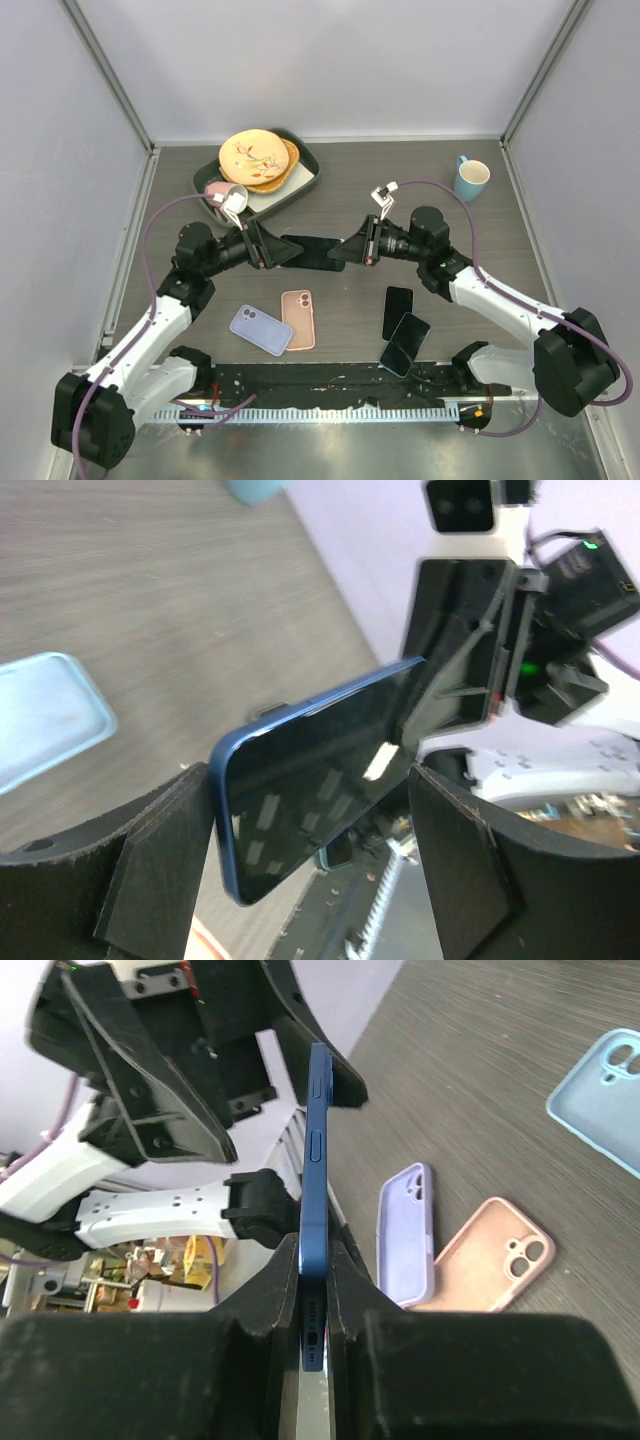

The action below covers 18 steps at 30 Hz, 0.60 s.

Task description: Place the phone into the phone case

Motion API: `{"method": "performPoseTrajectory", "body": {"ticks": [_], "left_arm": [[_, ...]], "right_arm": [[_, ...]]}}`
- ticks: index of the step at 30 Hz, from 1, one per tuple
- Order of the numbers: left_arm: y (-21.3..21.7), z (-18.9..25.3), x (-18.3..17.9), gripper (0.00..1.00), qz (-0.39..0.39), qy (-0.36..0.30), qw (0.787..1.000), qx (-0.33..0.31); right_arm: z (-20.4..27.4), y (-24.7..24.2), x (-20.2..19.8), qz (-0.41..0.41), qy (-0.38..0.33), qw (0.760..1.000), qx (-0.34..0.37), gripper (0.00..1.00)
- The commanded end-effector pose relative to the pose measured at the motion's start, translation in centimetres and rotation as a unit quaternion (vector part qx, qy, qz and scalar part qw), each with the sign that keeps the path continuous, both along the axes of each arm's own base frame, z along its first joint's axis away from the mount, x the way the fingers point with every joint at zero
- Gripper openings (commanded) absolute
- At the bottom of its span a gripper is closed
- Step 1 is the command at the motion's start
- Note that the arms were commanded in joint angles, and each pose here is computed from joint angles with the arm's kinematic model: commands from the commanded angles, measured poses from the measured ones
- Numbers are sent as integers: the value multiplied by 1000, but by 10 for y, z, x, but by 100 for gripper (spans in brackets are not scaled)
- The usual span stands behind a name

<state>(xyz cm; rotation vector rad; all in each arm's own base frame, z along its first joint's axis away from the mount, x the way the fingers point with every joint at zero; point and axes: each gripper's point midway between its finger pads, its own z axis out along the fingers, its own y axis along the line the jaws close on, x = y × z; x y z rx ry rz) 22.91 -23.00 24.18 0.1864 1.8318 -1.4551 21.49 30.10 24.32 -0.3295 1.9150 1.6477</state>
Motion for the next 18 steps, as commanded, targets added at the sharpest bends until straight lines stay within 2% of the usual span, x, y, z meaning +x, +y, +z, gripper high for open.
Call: {"method": "performPoseTrajectory", "body": {"ticks": [1, 5, 10, 18], "left_arm": [[34, -32, 21, 83, 103, 11, 985, 134], [59, -49, 27, 87, 164, 45, 965, 199], [87, -50, 36, 89, 239, 55, 939, 243], [99, -63, 37, 89, 258, 83, 921, 280]], "right_arm": [[19, -5, 10, -29, -59, 998, -26, 1], [6, -11, 16, -50, -54, 995, -62, 1], [-10, -18, 22, -78, -40, 992, -94, 1], [-30, -34, 31, -108, -23, 987, -121, 1]]}}
